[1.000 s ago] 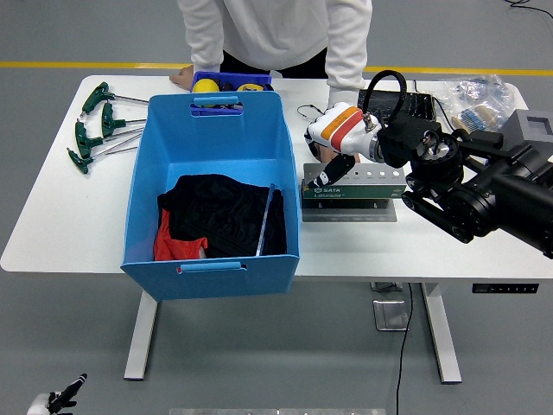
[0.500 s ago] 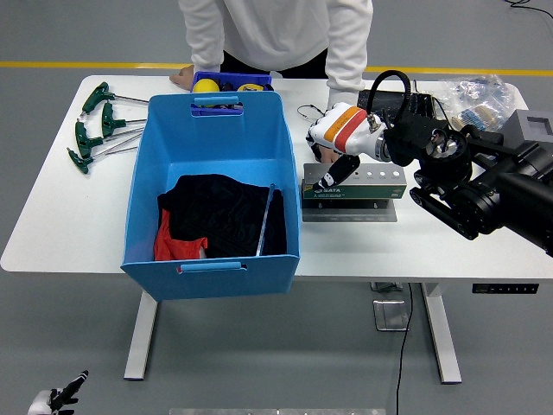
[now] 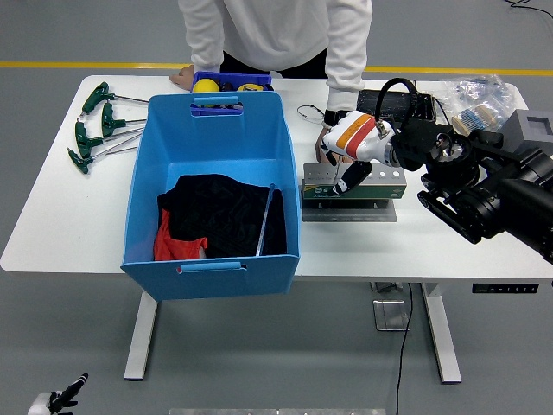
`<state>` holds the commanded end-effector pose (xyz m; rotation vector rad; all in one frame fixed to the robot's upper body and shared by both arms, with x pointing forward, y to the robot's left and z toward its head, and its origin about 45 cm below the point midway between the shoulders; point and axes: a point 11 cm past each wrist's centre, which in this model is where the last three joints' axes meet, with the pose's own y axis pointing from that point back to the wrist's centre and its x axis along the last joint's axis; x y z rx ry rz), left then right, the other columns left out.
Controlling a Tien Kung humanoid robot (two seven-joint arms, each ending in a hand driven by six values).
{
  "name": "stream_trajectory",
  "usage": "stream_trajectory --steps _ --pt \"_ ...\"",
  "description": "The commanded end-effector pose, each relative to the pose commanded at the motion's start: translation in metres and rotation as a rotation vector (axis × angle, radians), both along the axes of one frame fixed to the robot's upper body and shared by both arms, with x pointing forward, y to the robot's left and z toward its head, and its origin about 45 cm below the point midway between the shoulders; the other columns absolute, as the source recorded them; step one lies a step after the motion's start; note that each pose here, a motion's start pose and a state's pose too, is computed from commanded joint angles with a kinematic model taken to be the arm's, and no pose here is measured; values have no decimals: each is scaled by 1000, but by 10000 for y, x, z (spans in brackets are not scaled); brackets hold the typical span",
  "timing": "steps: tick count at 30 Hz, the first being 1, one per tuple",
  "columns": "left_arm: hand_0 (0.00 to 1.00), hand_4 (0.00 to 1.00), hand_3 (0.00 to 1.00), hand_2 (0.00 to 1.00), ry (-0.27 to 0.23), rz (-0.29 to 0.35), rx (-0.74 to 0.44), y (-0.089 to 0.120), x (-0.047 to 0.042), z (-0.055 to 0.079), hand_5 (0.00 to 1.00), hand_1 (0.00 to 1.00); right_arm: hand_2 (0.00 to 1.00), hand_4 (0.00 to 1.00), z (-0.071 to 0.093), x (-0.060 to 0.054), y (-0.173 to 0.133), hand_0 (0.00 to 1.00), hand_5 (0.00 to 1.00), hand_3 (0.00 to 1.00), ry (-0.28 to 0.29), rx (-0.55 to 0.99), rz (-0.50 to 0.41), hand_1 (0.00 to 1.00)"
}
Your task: Lift tool from toolbox,place it in box,lift tool from toolbox,place it in box
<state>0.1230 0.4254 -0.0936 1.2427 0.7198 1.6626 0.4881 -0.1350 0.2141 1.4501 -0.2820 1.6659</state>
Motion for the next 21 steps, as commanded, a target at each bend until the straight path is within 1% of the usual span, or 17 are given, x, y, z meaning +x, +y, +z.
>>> stream_trajectory --steps 5,11,17,18,21 --pt "705 776 761 780 2 -2 1 3 -8 -1 758 772 622 991 -4 -26 67 531 678 450 -2 3 27 565" --pt "705 777 760 781 -2 -3 -1 -3 0 -1 758 772 625 991 13 -74 195 530 680 451 -28 -34 102 570" --pt "705 778 761 781 -13 -6 -1 -4 38 10 759 773 630 989 62 -40 209 533 682 450 -65 -112 133 574" --pt "702 779 761 781 -15 -7 -1 -5 45 12 754 773 640 988 69 -31 205 545 684 452 -70 -126 132 588" --pt "702 779 761 781 -18 -9 -1 -6 55 14 754 773 640 988 75 -17 192 545 684 452 -72 -150 131 588"
